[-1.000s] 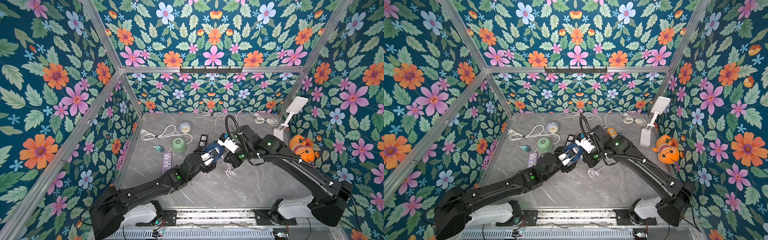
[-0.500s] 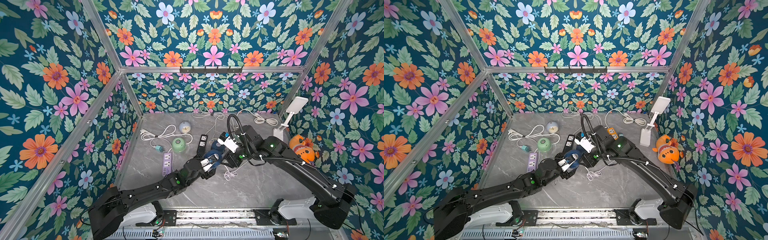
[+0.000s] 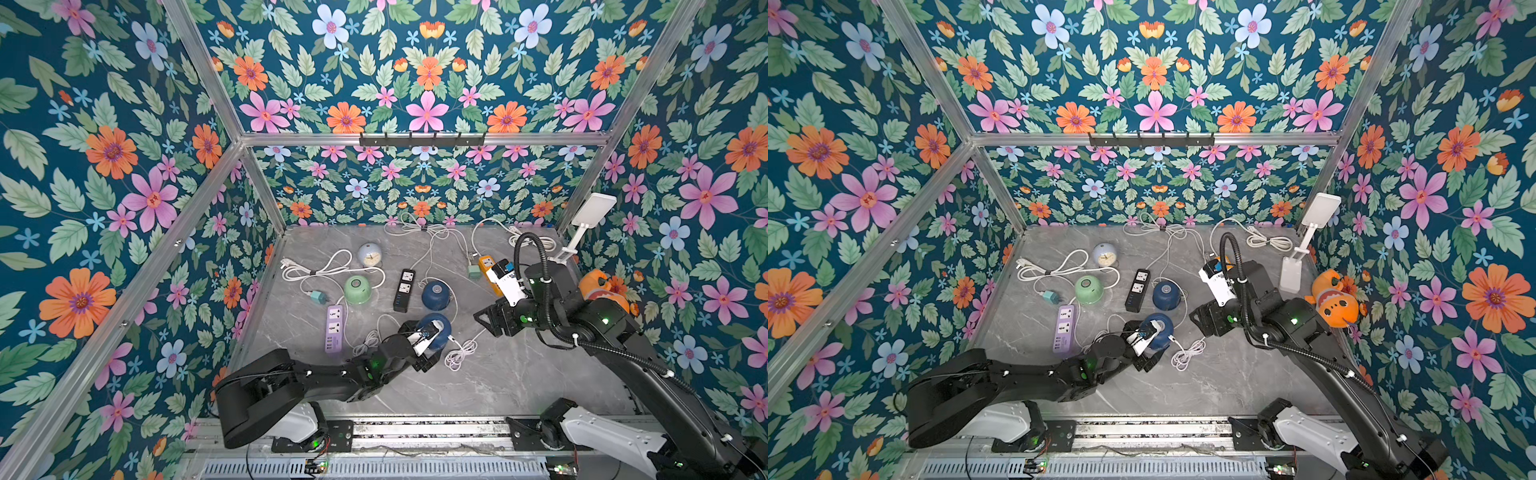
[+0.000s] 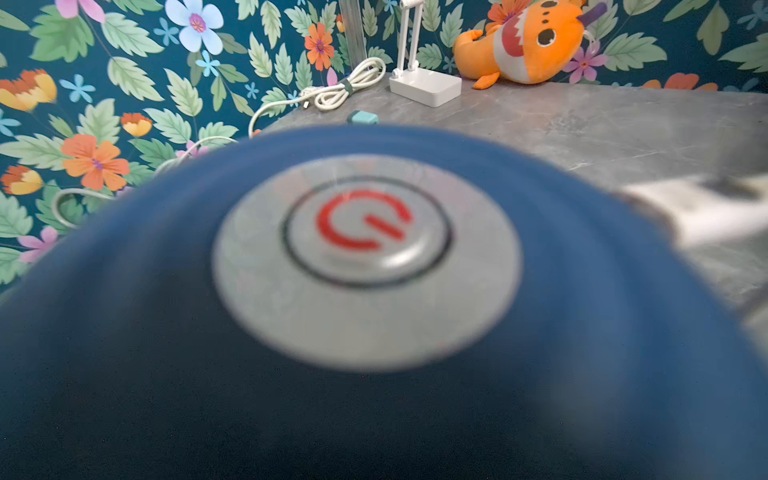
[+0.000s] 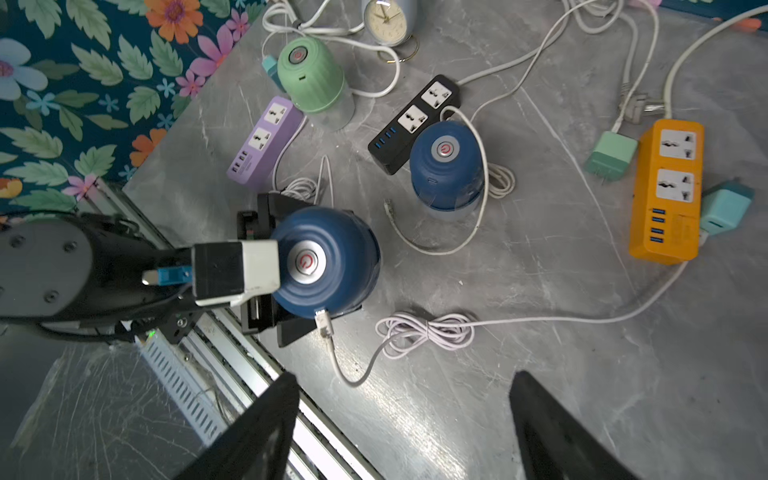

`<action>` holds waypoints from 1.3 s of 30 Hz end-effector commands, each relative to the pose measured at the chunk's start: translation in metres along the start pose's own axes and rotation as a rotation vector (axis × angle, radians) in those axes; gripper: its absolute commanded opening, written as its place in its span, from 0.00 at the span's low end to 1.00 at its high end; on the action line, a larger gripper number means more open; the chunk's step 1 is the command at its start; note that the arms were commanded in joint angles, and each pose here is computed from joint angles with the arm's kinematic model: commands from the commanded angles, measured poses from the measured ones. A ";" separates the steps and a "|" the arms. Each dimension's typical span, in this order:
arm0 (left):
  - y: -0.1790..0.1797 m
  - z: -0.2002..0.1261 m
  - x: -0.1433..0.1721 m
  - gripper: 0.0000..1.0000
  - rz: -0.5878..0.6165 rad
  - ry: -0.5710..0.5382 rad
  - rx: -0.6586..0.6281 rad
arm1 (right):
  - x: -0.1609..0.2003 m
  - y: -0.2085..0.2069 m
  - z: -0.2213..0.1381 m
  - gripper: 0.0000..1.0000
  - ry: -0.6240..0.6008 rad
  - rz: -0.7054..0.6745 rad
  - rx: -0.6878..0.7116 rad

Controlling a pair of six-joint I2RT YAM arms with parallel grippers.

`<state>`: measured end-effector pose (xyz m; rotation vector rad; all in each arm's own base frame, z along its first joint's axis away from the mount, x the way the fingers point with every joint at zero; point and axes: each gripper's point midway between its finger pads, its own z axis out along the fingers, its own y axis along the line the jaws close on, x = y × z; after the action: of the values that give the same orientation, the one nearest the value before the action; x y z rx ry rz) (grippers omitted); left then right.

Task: Charge the cordless meat grinders
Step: Insert the charging cable into the cordless meat grinder, then place the cordless meat grinder at the center of the board.

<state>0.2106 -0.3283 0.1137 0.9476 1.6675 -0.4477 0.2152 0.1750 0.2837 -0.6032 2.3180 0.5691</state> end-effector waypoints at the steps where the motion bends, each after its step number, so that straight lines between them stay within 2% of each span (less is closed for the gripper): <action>1: -0.007 0.006 -0.025 0.32 -0.096 -0.130 -0.003 | -0.008 -0.003 -0.004 0.81 -0.032 0.023 0.014; 11: -0.051 0.045 0.001 0.32 -0.151 -0.114 0.078 | -0.008 -0.007 -0.013 0.81 -0.051 0.024 0.047; 16: -0.078 0.073 0.000 0.33 -0.164 -0.121 0.146 | -0.004 -0.012 -0.020 0.82 -0.057 0.016 0.079; 23: -0.133 0.124 -0.013 0.34 -0.203 -0.156 0.283 | -0.001 -0.019 -0.026 0.82 -0.058 0.011 0.114; 28: -0.173 0.152 -0.043 0.34 -0.196 -0.209 0.368 | 0.001 -0.024 -0.028 0.82 -0.052 0.007 0.137; 32: -0.168 0.157 -0.060 0.35 -0.204 -0.253 0.330 | 0.002 -0.028 -0.027 0.82 -0.053 0.018 0.146; 39: -0.135 0.154 -0.060 0.37 -0.200 -0.267 0.203 | 0.007 -0.031 -0.021 0.82 -0.045 0.042 0.150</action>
<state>0.1954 -0.5480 0.0823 0.8918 1.5325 -0.8920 0.2152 0.1374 0.2854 -0.4837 2.3169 0.4189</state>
